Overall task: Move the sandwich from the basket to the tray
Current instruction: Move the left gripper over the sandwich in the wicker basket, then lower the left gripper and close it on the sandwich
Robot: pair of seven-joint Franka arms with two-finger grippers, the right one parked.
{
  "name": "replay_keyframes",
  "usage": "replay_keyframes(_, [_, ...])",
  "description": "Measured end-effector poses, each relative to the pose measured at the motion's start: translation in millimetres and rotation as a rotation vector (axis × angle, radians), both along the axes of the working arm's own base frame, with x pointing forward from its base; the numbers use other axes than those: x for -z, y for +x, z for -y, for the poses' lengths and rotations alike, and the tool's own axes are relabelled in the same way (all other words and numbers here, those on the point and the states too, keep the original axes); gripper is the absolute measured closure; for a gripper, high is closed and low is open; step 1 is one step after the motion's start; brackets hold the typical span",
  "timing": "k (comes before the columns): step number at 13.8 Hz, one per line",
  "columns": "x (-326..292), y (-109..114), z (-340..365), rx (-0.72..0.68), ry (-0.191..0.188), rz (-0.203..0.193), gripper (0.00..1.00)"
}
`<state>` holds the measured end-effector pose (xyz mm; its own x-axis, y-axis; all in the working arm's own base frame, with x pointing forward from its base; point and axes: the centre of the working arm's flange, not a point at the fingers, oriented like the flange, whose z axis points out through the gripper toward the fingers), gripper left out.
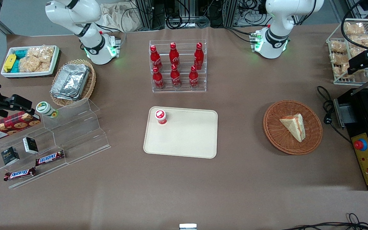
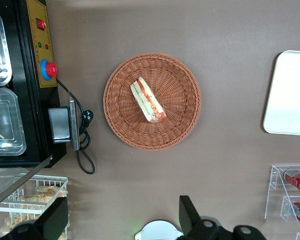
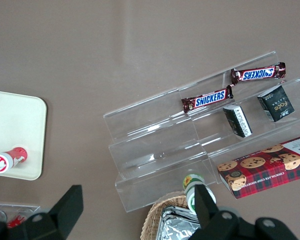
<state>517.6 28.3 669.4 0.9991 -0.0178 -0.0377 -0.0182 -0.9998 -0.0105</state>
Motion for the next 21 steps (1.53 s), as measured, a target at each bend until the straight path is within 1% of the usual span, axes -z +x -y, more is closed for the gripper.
replay_keyframes(3, [-3, -1, -1, -0.004, -0.028, 0.010, 0.00])
replay_keyframes(5, [-5, -1, -3, -0.009, -0.030, 0.014, 0.00])
replay_keyframes(6, [-2, 0, -4, -0.013, -0.030, 0.010, 0.00])
replay_keyframes(8, [13, 5, -6, -0.046, -0.030, -0.020, 0.00])
replay_keyframes(9, [26, 11, -6, -0.086, -0.027, -0.038, 0.00])
replay_keyframes(11, [58, 31, -4, -0.168, -0.018, -0.054, 0.00])
replay_keyframes(14, [118, 57, -1, -0.272, -0.007, -0.050, 0.00])
replay_keyframes(18, [195, 66, 3, -0.434, 0.005, -0.039, 0.00])
replay_keyframes(21, [258, 65, 11, -0.521, 0.015, -0.042, 0.00])
